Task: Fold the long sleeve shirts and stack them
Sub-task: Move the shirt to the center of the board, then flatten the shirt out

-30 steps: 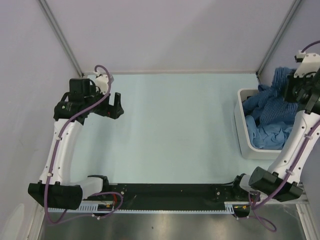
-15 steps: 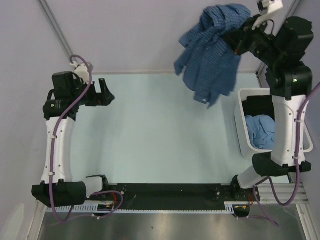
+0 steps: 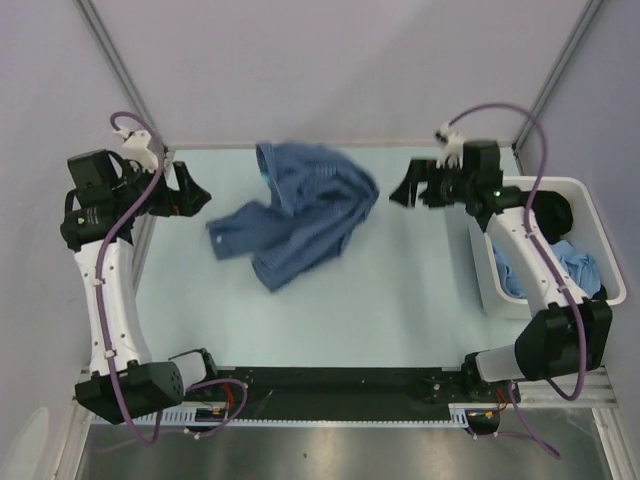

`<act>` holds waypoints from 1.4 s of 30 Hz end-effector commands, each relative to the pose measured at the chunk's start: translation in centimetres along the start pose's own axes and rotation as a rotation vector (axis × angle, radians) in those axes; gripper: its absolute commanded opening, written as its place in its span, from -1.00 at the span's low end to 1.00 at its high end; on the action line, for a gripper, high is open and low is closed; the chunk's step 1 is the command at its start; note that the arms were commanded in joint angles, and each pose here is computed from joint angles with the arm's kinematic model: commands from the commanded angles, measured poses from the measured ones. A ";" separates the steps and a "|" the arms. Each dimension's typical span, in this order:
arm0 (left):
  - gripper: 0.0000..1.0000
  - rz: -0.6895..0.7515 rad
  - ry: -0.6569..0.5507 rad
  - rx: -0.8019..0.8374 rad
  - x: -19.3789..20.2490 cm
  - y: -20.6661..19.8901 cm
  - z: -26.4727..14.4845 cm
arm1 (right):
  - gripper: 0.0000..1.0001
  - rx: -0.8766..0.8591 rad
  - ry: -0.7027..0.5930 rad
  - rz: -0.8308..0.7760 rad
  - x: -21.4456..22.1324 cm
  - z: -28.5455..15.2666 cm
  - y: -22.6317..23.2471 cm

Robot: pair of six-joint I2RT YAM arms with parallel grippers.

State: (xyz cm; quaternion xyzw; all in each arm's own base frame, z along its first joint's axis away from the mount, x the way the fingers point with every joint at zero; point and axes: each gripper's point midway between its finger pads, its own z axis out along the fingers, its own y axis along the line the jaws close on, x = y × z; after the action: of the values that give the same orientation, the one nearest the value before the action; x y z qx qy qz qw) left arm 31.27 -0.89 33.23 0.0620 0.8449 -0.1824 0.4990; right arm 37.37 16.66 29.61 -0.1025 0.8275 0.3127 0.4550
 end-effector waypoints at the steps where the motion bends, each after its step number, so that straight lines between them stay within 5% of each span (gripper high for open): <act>1: 0.99 0.252 0.129 0.122 4.6 -1.0 0.6 | 0.99 -0.103 0.231 -0.134 9.4 -1.8 -0.5; 7: 0.99 0.400 0.356 0.210 12.9 -0.7 4.7 | 0.99 -0.119 0.262 -0.288 11.1 0.2 1.7; 21: 0.81 0.231 0.406 0.148 17.3 3.4 13.9 | 0.86 -0.208 0.319 -0.304 11.2 15.4 4.4; 26: 0.65 0.158 0.413 0.341 18.4 -0.3 13.8 | 0.77 -0.319 0.300 -0.306 12.8 17.7 7.8; 42: 0.75 0.033 0.339 0.217 17.7 4.3 10.1 | 0.66 -0.385 0.461 -0.752 19.9 23.1 17.0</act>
State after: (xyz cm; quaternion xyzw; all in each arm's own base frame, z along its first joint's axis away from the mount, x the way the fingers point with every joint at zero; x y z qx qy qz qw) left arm 32.13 -3.07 11.16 0.1758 0.9008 -0.2362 0.3193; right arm 34.21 45.21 11.12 -0.4960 0.7627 0.2891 0.2980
